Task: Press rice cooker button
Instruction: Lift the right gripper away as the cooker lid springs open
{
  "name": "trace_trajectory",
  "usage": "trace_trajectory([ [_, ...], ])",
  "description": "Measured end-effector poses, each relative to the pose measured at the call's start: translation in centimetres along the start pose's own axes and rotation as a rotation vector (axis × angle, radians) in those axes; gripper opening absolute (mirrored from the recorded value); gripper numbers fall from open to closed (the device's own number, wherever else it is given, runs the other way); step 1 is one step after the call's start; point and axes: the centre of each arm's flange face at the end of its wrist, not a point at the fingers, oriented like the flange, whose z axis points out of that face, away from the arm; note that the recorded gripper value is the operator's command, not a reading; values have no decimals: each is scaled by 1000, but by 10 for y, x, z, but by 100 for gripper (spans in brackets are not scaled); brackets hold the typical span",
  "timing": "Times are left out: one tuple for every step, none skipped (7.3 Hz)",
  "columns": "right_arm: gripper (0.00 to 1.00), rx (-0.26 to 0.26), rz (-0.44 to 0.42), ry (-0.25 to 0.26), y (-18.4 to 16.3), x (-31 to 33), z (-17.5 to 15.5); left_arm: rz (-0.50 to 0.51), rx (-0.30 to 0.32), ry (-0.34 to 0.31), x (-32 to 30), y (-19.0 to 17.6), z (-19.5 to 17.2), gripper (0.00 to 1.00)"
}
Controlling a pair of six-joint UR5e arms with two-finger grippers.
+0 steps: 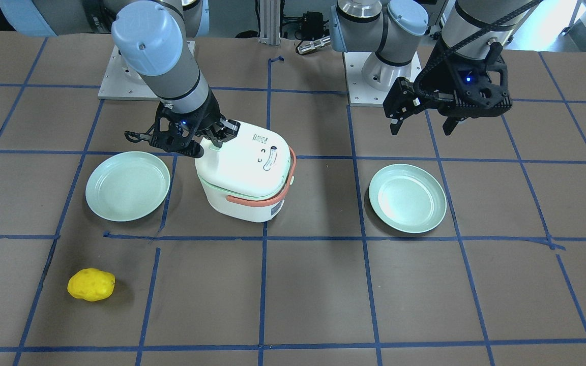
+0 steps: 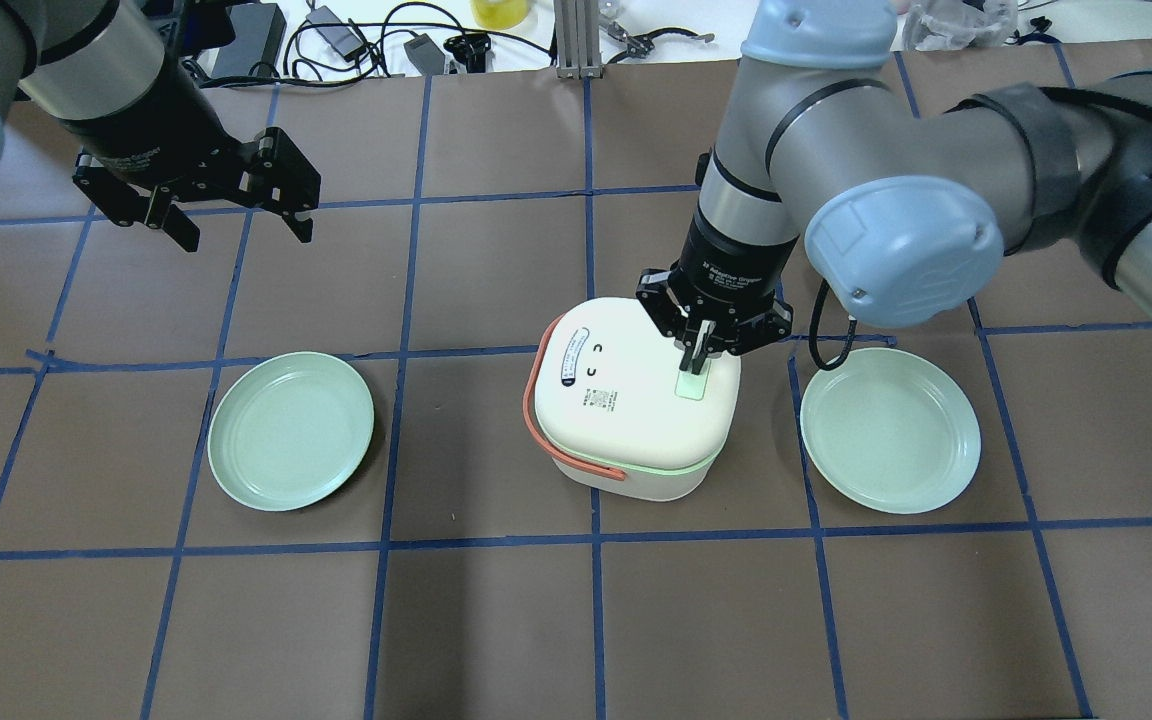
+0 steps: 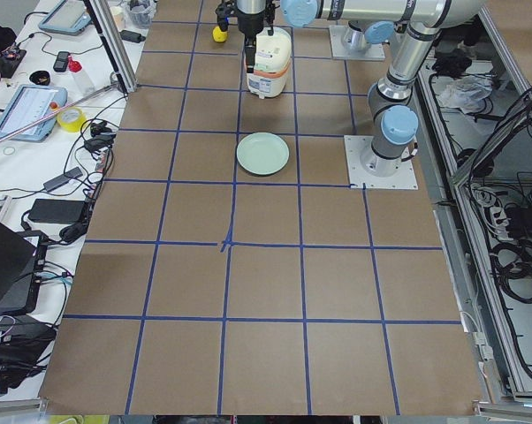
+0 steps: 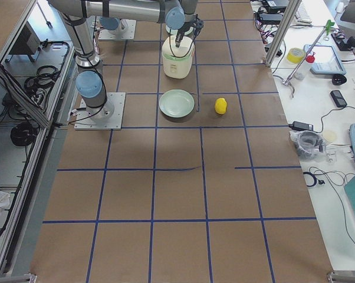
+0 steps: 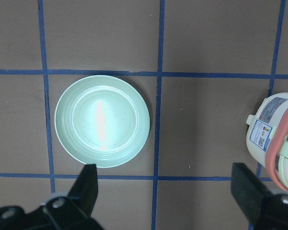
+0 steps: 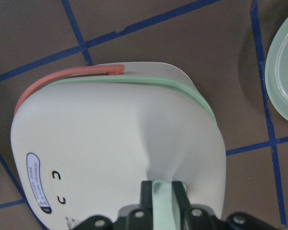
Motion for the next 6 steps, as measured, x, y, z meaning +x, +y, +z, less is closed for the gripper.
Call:
trace_trajectory([
  [78, 41, 27, -9, -7, -1, -23, 0, 0, 0, 0, 0, 0, 100],
  [100, 91, 41, -4, -17, 3, -45, 0, 0, 0, 0, 0, 0, 100],
  [100, 140, 31, 13, -29, 13, -66, 0, 0, 0, 0, 0, 0, 100],
  [100, 174, -3, 30, -40, 26, -82, 0, 0, 0, 0, 0, 0, 100],
  [100, 188, -41, 46, -47, 37, -91, -1, 0, 0, 0, 0, 0, 100],
  [100, 190, -76, 56, -52, 46, -95, -1, 0, 0, 0, 0, 0, 100],
])
